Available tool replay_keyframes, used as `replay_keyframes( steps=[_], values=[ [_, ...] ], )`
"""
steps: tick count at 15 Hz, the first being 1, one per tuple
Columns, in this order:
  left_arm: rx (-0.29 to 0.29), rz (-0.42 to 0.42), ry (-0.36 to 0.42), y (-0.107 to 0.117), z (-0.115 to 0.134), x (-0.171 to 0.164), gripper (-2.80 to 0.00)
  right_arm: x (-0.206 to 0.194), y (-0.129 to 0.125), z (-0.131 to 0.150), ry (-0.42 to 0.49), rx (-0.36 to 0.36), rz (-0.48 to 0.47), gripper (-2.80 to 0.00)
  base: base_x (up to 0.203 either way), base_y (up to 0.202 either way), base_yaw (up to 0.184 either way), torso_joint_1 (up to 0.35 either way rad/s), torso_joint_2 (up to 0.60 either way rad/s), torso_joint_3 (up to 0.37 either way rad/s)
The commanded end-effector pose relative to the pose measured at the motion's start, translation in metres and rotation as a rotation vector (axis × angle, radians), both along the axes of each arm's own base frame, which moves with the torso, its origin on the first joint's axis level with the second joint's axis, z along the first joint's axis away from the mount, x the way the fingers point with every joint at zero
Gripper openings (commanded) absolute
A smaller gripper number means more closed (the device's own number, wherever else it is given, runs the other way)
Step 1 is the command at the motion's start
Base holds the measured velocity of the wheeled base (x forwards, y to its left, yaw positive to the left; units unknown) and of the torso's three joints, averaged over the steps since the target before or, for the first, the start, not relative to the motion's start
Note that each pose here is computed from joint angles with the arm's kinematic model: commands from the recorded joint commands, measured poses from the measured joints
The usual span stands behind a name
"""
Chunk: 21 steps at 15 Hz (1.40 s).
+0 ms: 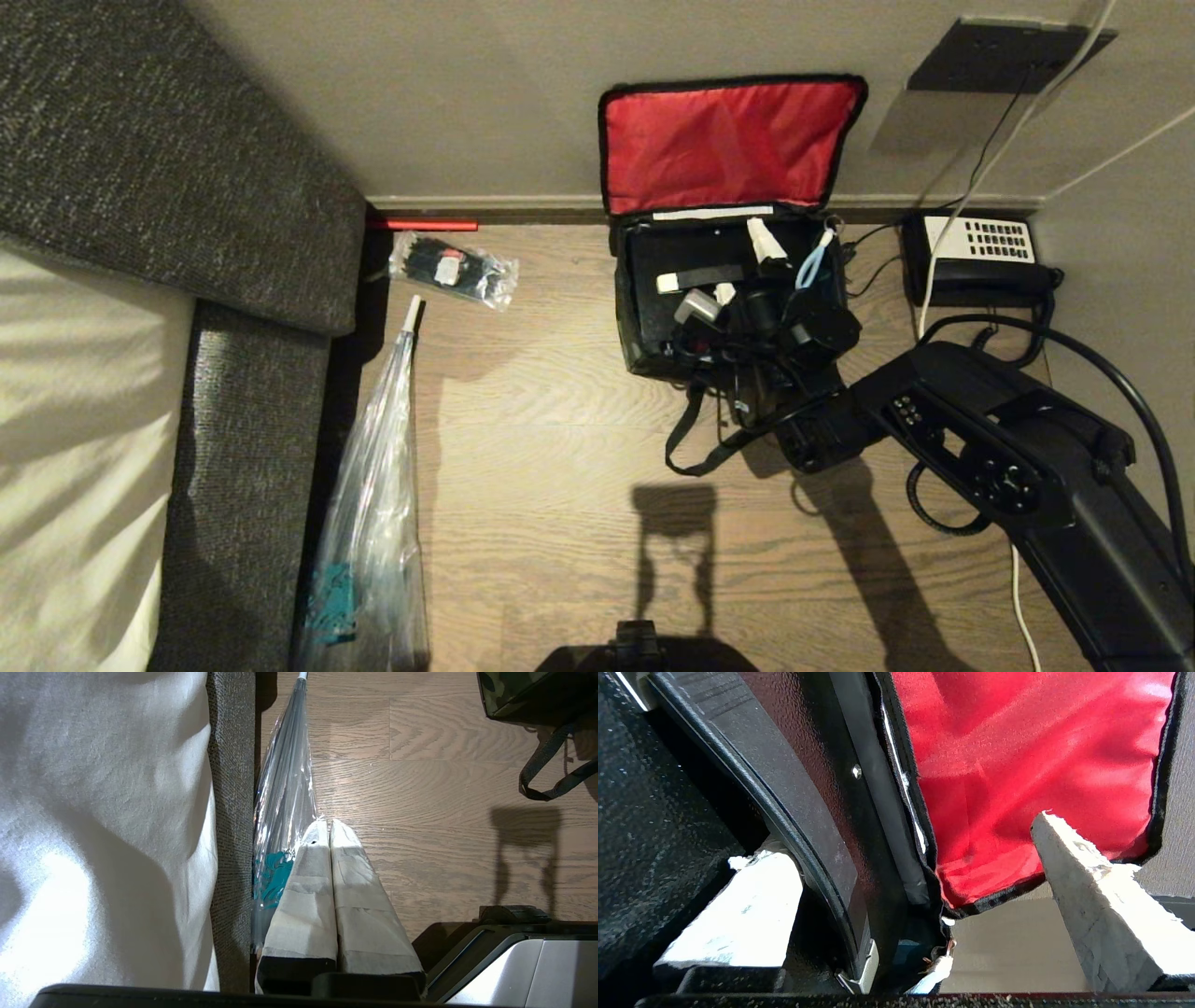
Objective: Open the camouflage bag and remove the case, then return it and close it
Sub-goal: Grip the handle
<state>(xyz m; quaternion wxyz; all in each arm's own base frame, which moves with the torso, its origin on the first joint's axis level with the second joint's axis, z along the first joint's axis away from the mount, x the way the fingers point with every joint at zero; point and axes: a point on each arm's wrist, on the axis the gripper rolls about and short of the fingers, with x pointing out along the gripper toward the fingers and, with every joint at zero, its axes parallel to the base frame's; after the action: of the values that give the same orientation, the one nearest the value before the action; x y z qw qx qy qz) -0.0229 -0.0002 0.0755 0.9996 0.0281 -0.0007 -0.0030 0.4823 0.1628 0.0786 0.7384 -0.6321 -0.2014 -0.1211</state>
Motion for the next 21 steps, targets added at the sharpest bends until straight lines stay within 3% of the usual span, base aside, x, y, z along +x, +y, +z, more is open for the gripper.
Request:
replay_keyframes(
  steps=[1,5,6,17,21],
  values=[
    [0.001,0.000,0.003,0.000,0.000,0.000,-2.80,0.002,0.001,-0.008,0.010,-0.007,-0.010,0.00,0.000,0.000,0.000,0.000,0.00,0.000],
    [0.000,0.000,0.003,0.000,0.000,0.000,-2.80,0.001,0.000,-0.010,0.047,-0.007,-0.013,0.00,0.000,0.000,0.000,0.000,0.00,0.000],
    [0.000,0.000,0.003,0.000,0.000,0.000,-2.80,0.002,0.000,-0.012,0.068,-0.008,-0.022,-2.80,0.000,0.000,0.000,0.000,0.00,0.000],
    [0.001,0.000,0.003,0.000,0.000,0.000,-2.80,-0.003,0.004,0.013,0.020,0.021,-0.028,-2.80,0.000,0.000,0.000,0.000,0.00,0.000],
    [0.001,0.000,0.003,0.000,0.000,0.000,-2.80,-0.008,0.003,0.034,-0.017,0.033,-0.025,-2.80,0.000,0.000,0.000,0.000,0.00,0.000]
  ],
)
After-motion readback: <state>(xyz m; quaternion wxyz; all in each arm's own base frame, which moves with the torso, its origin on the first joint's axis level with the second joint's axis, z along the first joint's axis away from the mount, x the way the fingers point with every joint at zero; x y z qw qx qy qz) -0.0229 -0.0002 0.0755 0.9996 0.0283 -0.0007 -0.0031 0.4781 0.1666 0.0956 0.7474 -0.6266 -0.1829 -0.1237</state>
